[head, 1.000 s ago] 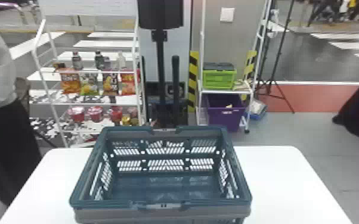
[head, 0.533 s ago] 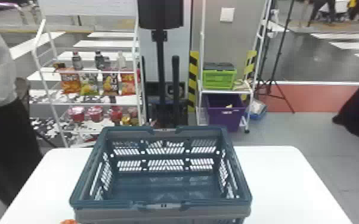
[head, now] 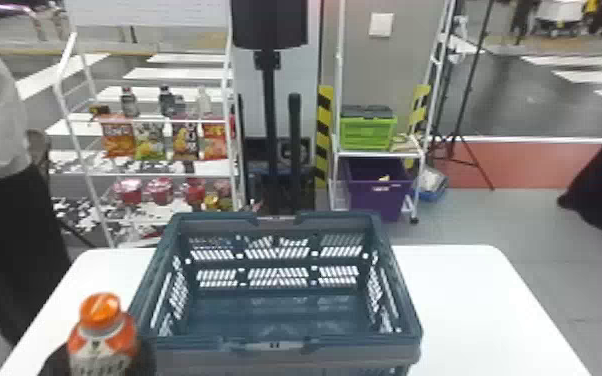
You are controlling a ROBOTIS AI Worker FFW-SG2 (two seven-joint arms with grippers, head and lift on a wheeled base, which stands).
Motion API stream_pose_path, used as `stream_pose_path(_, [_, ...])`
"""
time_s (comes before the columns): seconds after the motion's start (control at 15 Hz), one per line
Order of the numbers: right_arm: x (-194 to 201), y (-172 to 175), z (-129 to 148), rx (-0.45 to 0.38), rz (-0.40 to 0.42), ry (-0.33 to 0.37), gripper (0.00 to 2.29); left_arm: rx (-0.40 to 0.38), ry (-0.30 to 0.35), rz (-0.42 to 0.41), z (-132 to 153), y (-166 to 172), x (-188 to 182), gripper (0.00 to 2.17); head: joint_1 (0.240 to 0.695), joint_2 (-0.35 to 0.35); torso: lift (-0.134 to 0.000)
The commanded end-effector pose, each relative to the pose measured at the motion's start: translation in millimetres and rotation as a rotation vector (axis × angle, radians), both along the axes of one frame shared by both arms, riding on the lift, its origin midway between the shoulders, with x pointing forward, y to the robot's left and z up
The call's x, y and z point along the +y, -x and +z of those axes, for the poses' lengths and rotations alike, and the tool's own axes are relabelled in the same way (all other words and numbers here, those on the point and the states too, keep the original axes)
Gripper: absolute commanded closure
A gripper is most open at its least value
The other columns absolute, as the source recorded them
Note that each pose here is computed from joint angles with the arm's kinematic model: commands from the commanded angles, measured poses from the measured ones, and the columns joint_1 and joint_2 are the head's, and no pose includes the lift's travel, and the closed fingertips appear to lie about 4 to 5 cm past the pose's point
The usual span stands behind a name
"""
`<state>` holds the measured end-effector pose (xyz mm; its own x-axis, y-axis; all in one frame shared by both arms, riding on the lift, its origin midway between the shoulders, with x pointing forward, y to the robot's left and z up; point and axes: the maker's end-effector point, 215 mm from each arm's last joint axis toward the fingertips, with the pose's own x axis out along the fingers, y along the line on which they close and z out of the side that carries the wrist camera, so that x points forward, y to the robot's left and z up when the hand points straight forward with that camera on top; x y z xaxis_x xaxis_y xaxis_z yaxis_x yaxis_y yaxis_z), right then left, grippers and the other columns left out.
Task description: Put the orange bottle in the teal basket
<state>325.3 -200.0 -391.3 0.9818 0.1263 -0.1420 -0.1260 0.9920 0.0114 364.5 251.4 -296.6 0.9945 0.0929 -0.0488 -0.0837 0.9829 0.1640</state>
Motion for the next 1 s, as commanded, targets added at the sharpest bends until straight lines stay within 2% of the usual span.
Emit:
stream_pose_path(0.0, [-1, 0, -3, 0.006, -0.003, -0.001, 0.13, 0.027, -0.029, -0.023, 16, -28, 11, 0.55, 0.499, 0.0, 0.0])
stream_pose_path(0.13, [-3, 2, -2, 0.006, -0.008, 0.002, 0.13, 0.067, -0.026, -0.062, 22, -54, 10, 0.55, 0.499, 0.0, 0.0])
stream_pose_path(0.27, [-1, 2, -1, 0.004, -0.011, 0.003, 0.13, 0.049, -0.062, -0.11, 45, -75, 11, 0.55, 0.499, 0.0, 0.0])
stream_pose_path(0.4, [-1, 1, -5, 0.015, -0.016, 0.002, 0.13, 0.106, -0.102, -0.196, 47, -99, 5, 0.55, 0.499, 0.0, 0.0])
stream_pose_path(0.53, [2, 1, -3, 0.011, -0.017, 0.008, 0.13, 0.13, -0.144, -0.311, 53, -126, -7, 0.55, 0.499, 0.0, 0.0])
stream_pose_path(0.73, [5, 3, -3, 0.015, -0.031, 0.018, 0.13, 0.186, -0.224, -0.497, 46, -171, -42, 0.55, 0.499, 0.0, 0.0])
stream_pose_path(0.93, [5, 5, -10, 0.035, -0.044, 0.028, 0.13, 0.284, -0.297, -0.648, 12, -206, -82, 0.55, 0.499, 0.0, 0.0])
